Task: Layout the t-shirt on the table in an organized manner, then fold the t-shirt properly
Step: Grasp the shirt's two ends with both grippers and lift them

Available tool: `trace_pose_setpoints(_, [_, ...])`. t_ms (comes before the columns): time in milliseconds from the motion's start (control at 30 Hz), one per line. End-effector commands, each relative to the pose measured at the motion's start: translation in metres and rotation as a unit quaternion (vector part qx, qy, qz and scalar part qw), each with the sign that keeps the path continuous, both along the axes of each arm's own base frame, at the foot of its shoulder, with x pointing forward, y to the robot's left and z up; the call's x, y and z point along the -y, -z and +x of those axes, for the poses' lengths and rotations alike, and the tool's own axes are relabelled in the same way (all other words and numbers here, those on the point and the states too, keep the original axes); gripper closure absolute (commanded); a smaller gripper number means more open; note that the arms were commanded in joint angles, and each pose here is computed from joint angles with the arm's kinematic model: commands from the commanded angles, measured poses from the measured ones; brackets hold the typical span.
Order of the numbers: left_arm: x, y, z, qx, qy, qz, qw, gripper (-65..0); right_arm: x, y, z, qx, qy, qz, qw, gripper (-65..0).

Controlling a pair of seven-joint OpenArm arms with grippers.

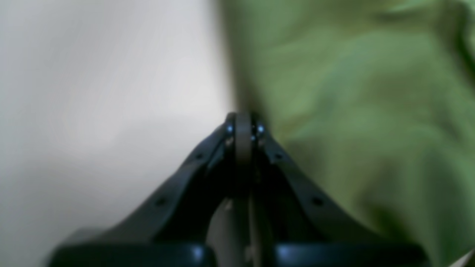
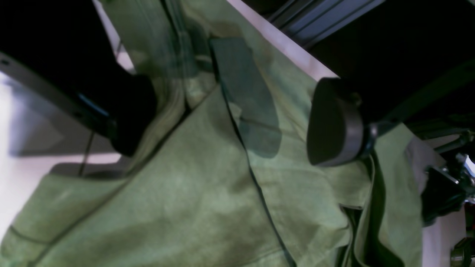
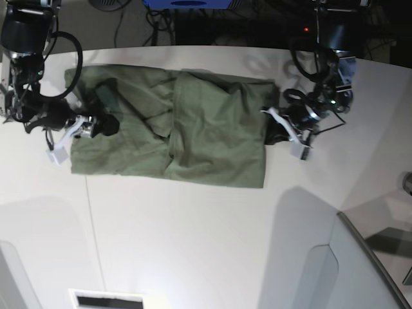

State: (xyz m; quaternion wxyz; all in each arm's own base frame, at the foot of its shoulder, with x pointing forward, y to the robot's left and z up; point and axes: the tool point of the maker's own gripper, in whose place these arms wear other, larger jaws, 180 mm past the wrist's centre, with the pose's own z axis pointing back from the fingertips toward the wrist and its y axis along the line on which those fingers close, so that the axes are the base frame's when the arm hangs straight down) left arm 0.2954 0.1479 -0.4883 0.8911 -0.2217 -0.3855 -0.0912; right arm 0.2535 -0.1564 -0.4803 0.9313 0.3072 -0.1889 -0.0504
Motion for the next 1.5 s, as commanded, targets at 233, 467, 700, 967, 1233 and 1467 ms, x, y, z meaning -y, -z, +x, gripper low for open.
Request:
trace_pose_setpoints(233, [0.002, 0.007, 0.003, -0.011, 0.004, 0.000, 1.000, 0.0, 0.008, 0.005, -0.007, -0.018, -0.010, -0.020, 0.9996, -6.6])
trace_pose_setpoints(467, [-0.010, 0.008, -0.001, -0.015, 0.001, 0.011, 1.000, 0.0, 0.036, -0.011, 0.013, 0.003, -0.012, -0.052, 0.9986, -0.6])
trace_pose_setpoints(700, [0.008, 0.020, -0.021, -0.035, 0.008, -0.004, 0.999, 0.0, 0.038, -0.032, 0.027, 0.004, -0.018, -0.071, 0.9973, -0.5])
trace_pose_setpoints(967, [0.034, 0.020, -0.019, -0.033, 0.009, -0.029, 0.999, 0.0, -0.014, -0.062, 0.033, -0.019, 0.008, -0.071, 0.9972, -0.6])
trace_pose_setpoints(1233, [0.070, 0.020, -0.022, -0.035, 0.076, -0.026, 0.996, 0.0, -0.074, -0.091, 0.031, -0.019, 0.018, -0.046, 0.9986, -0.6])
trace_pose_setpoints(1467, [0.070, 0.016, -0.016, -0.028, 0.076, -0.025, 0.996, 0.0, -0.119, -0.106, 0.028, -0.006, -0.024, -0.036, 0.9990, -0.6])
